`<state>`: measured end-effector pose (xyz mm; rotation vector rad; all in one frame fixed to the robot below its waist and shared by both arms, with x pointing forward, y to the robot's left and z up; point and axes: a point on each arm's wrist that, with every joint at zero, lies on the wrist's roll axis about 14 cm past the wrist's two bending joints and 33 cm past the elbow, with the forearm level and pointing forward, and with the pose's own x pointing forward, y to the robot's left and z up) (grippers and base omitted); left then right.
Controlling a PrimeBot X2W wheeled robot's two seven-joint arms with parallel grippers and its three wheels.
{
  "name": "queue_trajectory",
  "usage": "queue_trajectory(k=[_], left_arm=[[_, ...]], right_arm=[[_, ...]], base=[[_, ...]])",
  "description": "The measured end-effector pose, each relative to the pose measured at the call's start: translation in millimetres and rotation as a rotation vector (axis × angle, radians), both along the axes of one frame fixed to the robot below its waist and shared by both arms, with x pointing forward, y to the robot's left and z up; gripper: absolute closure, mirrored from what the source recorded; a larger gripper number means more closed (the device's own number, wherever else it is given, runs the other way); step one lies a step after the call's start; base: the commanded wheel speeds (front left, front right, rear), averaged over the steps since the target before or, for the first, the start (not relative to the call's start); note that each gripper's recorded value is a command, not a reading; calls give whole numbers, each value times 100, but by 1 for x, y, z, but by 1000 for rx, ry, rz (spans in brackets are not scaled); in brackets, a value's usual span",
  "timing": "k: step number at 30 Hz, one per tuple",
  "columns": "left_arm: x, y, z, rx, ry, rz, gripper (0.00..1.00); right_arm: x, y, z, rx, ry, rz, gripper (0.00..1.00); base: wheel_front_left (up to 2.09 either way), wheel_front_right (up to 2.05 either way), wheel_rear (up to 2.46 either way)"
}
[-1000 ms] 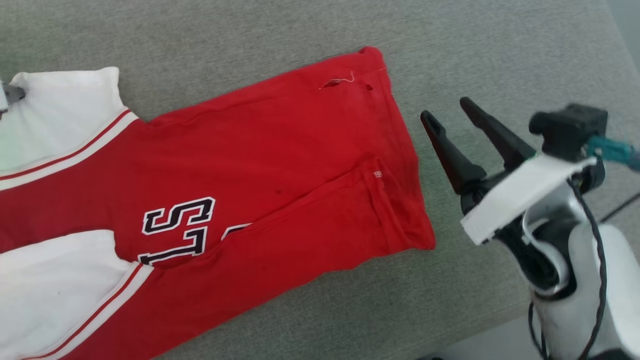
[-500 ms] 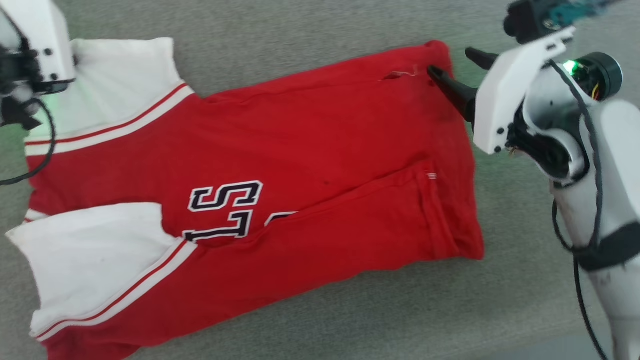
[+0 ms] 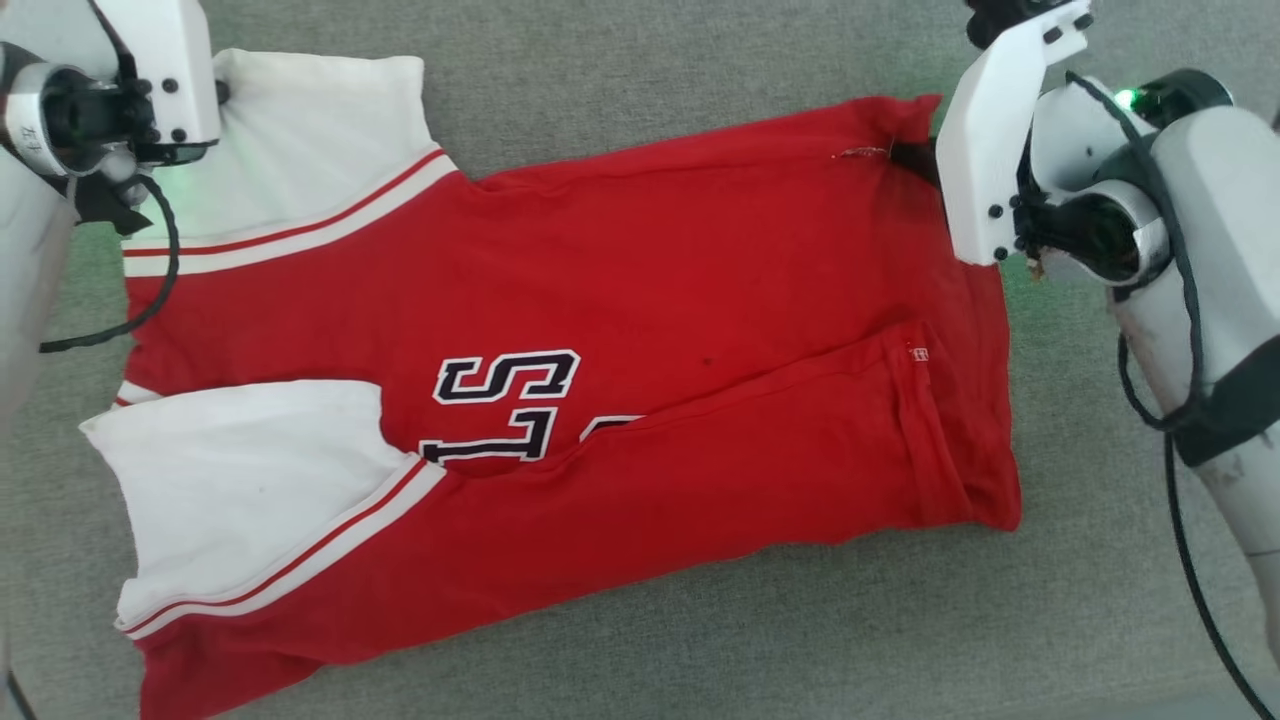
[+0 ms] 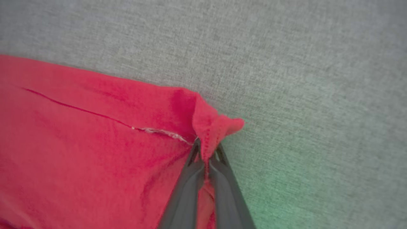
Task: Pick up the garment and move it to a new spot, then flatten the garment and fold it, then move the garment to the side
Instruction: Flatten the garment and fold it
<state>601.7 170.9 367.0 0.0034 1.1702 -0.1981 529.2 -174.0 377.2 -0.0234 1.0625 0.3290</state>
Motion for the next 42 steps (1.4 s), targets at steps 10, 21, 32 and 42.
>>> queue_trajectory(k=[10,21,32,42], left_arm=[[-17,12,37,26,-14,-27,100],[-45,17,98,52,-112,-95,100],[-144,10,120,50,-79,-155,100],[-219,9,86,25,95,-119,100]], right_arm=[[-6,-10,29,2,-126,25,100],[-17,-4,81,54,-290,70,100],[-65,-4,98,97,-289,112,100],[-118,-7,53,126,-98,64,100]], base=[[0,0,0],[0,0,0],[0,0,0],[0,0,0]])
